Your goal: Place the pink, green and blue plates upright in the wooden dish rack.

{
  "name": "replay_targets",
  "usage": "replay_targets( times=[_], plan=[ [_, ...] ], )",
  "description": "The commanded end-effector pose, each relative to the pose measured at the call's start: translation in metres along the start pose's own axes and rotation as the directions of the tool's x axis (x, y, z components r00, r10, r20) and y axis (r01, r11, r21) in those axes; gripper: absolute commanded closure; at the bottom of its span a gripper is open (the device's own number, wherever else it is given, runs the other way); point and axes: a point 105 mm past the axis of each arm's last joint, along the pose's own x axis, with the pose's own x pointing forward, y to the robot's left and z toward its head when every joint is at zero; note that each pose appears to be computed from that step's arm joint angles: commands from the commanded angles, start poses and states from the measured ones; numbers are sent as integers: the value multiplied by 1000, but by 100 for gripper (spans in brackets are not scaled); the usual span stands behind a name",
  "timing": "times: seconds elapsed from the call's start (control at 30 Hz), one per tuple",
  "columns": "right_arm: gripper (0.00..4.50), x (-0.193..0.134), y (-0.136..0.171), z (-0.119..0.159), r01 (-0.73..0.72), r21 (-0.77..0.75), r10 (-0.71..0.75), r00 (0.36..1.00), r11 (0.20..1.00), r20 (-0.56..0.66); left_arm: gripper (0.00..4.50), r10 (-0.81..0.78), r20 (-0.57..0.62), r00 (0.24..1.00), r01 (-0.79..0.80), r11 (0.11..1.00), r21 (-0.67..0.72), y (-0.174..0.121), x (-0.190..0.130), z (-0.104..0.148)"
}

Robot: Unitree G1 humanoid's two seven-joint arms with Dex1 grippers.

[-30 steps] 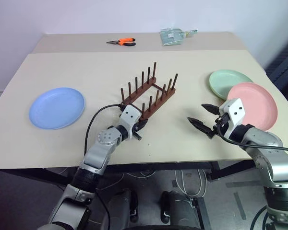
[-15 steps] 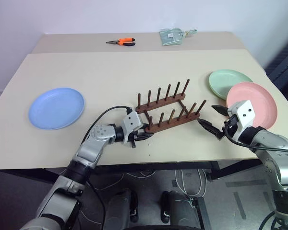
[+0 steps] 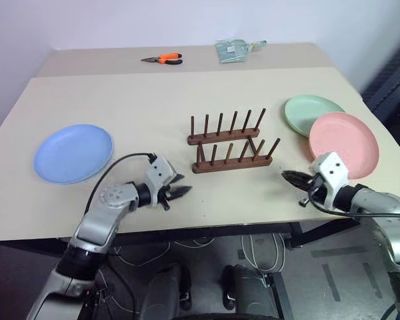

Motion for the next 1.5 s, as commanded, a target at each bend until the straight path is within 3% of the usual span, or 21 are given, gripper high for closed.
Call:
replay_targets(
  times=[0.03,0.3,0.43,0.57,0.67,0.77,0.83,1.0,1.33,1.5],
  plan=[
    [441,21,1,1,5,-33,-6,1000,999,-17,250,112,-34,993,-109,991,80,4,22,4],
    [441,76,-26,15,112,-66,-114,993,992,-21,250,379,-63,923,-377,925,51,53,45,3],
    [441,92,-47,21,207,-77,-209,978,975,-6,250,406,-57,912,-404,914,46,64,50,5],
    [441,86,-56,28,216,-95,-214,976,972,27,250,392,-30,919,-389,918,71,63,50,9],
    [363,54,-64,36,218,-155,-211,976,964,58,250,344,39,938,-347,935,81,54,41,21],
    [224,9,-73,51,280,-169,-264,958,945,111,250,241,133,961,-255,962,101,35,27,40],
    [133,-14,-75,43,307,-239,-302,952,921,59,250,174,157,972,-192,976,106,23,20,45],
    [133,-35,-74,17,340,-256,-363,930,905,-48,250,17,199,980,-40,993,113,-2,14,56],
    [133,-10,-100,-19,457,-264,-502,854,849,-135,250,-91,260,961,64,992,112,-16,17,80],
    [354,-8,-106,-25,472,-283,-523,841,835,-137,250,-70,250,966,44,993,107,-14,14,76]
  ],
)
